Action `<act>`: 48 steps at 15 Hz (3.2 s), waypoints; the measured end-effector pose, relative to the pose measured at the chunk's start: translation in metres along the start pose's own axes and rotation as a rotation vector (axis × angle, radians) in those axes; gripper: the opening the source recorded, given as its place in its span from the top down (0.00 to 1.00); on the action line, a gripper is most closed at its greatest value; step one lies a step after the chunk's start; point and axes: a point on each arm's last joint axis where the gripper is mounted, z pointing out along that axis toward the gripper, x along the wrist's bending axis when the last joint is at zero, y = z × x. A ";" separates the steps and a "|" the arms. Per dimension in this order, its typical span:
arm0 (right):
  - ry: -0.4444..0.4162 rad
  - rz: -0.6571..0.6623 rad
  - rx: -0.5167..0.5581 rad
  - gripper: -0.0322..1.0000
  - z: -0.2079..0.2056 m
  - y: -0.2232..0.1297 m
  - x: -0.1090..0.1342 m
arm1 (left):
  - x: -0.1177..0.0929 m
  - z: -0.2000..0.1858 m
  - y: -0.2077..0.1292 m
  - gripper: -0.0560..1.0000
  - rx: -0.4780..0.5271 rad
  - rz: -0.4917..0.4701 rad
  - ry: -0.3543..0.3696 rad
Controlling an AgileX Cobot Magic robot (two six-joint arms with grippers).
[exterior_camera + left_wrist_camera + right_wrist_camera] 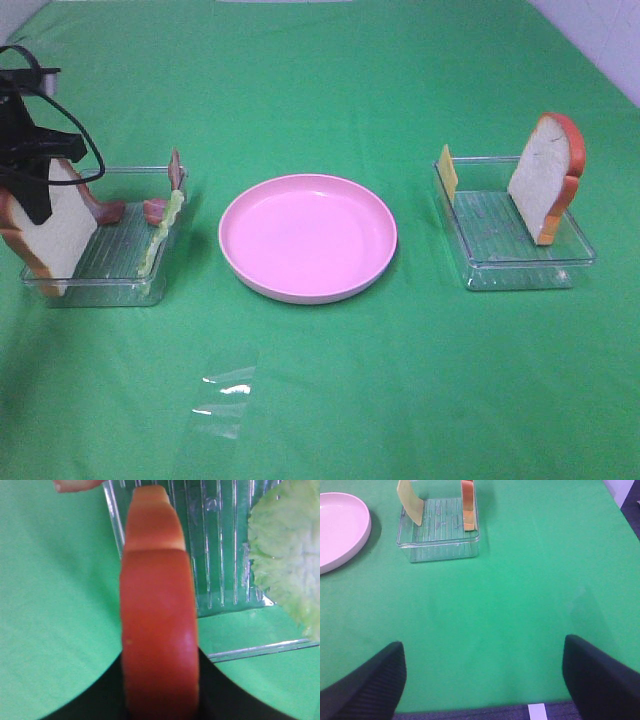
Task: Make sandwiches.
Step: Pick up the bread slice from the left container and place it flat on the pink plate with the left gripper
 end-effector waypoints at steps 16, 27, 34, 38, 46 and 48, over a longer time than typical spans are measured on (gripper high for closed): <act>0.000 0.000 0.000 0.17 0.000 0.000 0.000 | -0.101 -0.157 -0.033 0.76 -0.432 0.152 -0.545; 0.000 0.000 0.000 0.17 0.000 0.000 0.000 | -0.176 0.034 0.025 0.76 -0.062 0.162 -0.670; 0.000 0.000 0.000 0.17 0.000 0.000 0.000 | -0.184 0.054 0.046 0.76 -0.094 0.093 -0.751; 0.000 0.000 0.000 0.17 0.000 0.000 0.000 | -0.184 0.067 0.047 0.76 -0.069 0.079 -0.758; 0.000 0.000 0.000 0.17 0.000 0.000 0.000 | -0.184 0.087 0.050 0.76 -0.043 0.045 -0.778; 0.000 0.000 0.000 0.17 0.000 0.000 0.000 | -0.184 0.088 0.051 0.75 -0.049 0.042 -0.774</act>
